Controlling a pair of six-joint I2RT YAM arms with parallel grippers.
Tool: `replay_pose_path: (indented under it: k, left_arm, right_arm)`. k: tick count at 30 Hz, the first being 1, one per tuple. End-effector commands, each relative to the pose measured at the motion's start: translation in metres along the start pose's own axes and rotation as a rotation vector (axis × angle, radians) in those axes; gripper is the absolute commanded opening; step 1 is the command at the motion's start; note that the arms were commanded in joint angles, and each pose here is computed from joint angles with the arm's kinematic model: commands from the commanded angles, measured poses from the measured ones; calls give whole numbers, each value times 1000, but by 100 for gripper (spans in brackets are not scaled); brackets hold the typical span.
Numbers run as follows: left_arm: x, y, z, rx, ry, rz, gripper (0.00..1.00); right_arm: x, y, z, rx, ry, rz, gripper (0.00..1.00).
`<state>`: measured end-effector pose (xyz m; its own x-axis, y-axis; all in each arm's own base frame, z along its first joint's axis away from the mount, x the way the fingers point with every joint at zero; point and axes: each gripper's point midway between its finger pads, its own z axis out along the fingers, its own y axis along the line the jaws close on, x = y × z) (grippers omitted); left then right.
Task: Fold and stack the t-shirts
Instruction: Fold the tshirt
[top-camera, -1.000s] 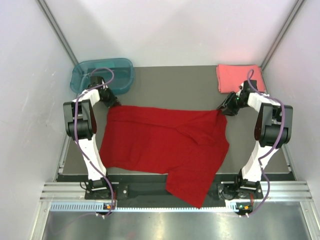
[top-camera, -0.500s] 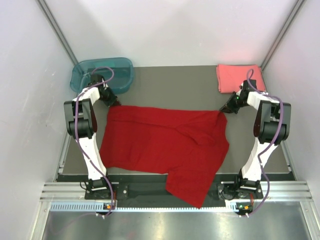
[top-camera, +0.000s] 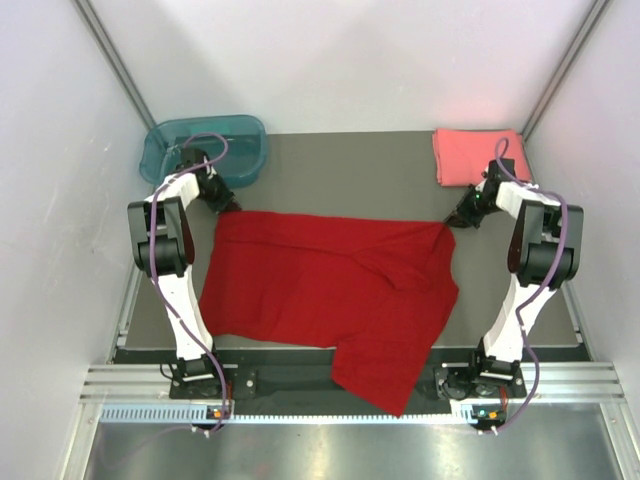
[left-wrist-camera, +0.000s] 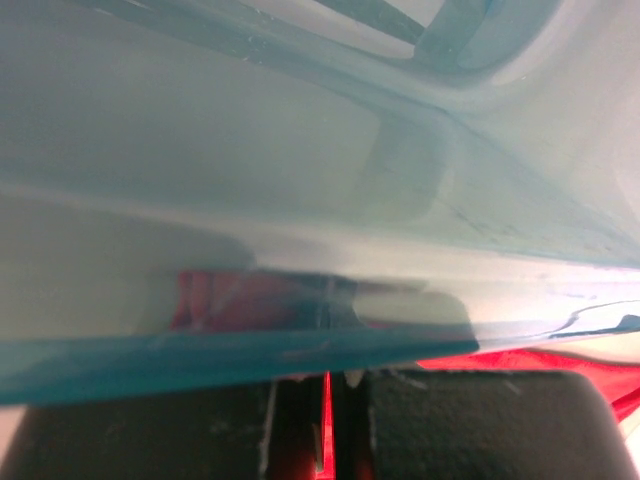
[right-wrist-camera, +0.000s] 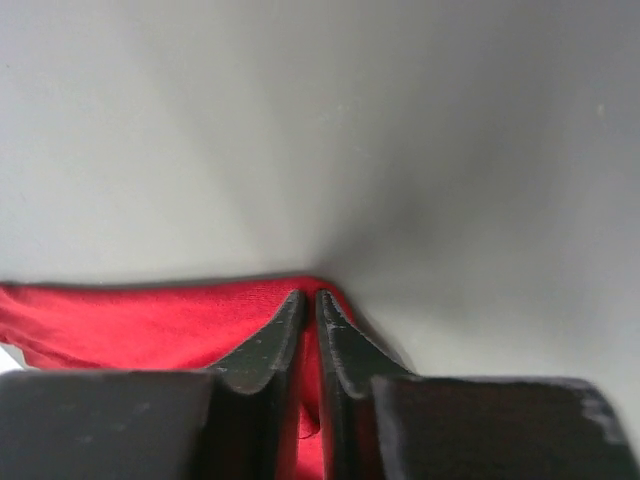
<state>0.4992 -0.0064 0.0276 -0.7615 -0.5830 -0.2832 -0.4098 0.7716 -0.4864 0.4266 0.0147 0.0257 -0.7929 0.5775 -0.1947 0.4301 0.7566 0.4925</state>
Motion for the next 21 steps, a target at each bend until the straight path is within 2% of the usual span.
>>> replay_pose_path:
  k: [1,4,5,7,9,13,14,16,21]
  left_arm:
    - [7,33,5,-121,38,14,1]
    - [-9,14,-15,-82,-13,31,10]
    - [-14,8,-21,-71,-32,34,18]
    - [-22,-9,-41,-22,-68,43,25]
    - [-23,-21,-53,11,-84,48,29]
    - [-16,-47,-94,105,-129,58,30]
    - [0,-46,-95,121,-99,56,30]
    - [10,-60,-115,168,-126,87,32]
    - [79,-68,-131,256,-40,131,34]
  right_arm:
    - [-24,-4,-4,40,-57,-36,14]
    - [-32,3,-17,50,-77,-54,27]
    - [-34,5,-22,53,-85,-59,30]
    - [-43,12,-39,64,-121,-80,37]
    - [-43,20,-59,69,-135,-95,40]
    - [-33,31,-96,113,-179,-176,49]
    - [-20,39,-101,125,-163,-216,50]
    - [-6,49,-117,142,-182,-306,51]
    - [81,95,-123,102,-116,-630,50]
